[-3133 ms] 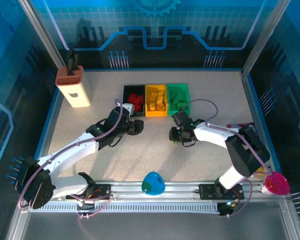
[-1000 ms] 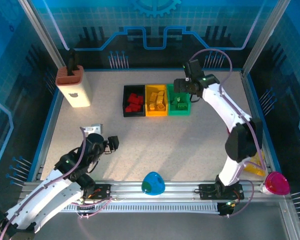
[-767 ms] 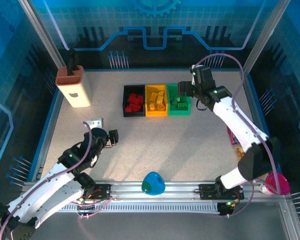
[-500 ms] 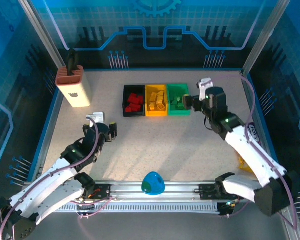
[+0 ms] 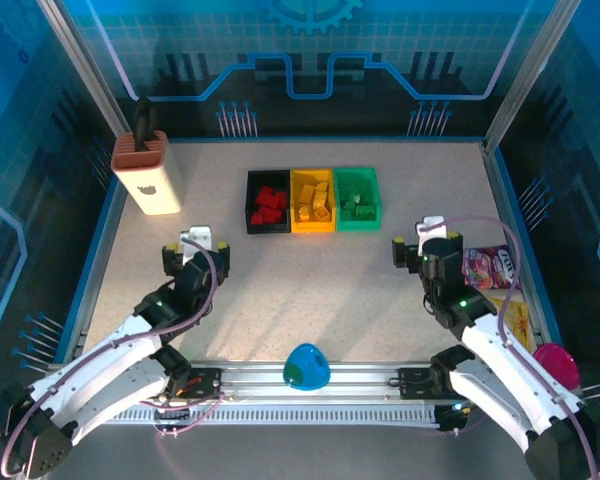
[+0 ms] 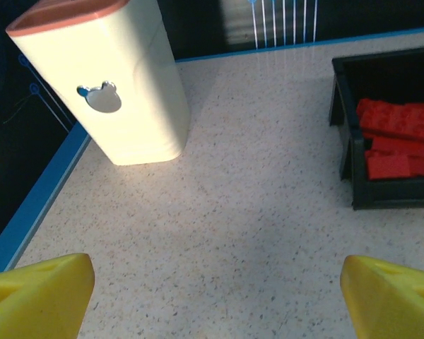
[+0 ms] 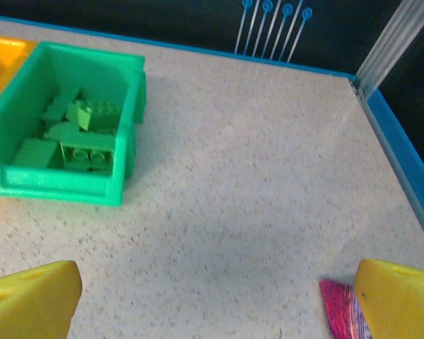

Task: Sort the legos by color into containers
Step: Reset both arms

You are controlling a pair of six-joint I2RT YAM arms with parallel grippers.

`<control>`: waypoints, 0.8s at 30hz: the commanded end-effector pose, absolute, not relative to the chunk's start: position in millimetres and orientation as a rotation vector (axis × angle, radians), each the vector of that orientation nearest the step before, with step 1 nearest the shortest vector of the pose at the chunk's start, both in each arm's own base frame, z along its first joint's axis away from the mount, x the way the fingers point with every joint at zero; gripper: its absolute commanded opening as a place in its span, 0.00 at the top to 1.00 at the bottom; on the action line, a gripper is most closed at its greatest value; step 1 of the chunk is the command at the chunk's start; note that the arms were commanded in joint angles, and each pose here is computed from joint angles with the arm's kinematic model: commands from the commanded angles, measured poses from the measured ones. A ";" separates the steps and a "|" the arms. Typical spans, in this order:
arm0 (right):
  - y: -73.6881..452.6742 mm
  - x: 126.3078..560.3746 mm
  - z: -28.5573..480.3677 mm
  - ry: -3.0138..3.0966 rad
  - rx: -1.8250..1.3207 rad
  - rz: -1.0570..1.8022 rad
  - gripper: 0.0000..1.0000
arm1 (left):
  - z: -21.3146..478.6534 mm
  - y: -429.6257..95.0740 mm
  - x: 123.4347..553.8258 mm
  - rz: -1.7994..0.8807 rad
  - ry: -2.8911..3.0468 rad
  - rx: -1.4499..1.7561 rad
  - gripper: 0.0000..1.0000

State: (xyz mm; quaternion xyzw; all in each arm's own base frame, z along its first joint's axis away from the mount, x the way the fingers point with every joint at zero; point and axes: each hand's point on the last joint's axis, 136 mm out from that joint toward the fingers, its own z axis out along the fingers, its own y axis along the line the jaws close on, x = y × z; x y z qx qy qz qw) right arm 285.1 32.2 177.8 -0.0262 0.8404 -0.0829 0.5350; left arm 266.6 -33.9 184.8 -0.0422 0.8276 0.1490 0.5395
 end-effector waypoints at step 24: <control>5.0 238.9 129.6 1.950 0.028 -0.218 0.00 | 151.8 -16.3 241.6 0.437 1.833 -0.124 0.01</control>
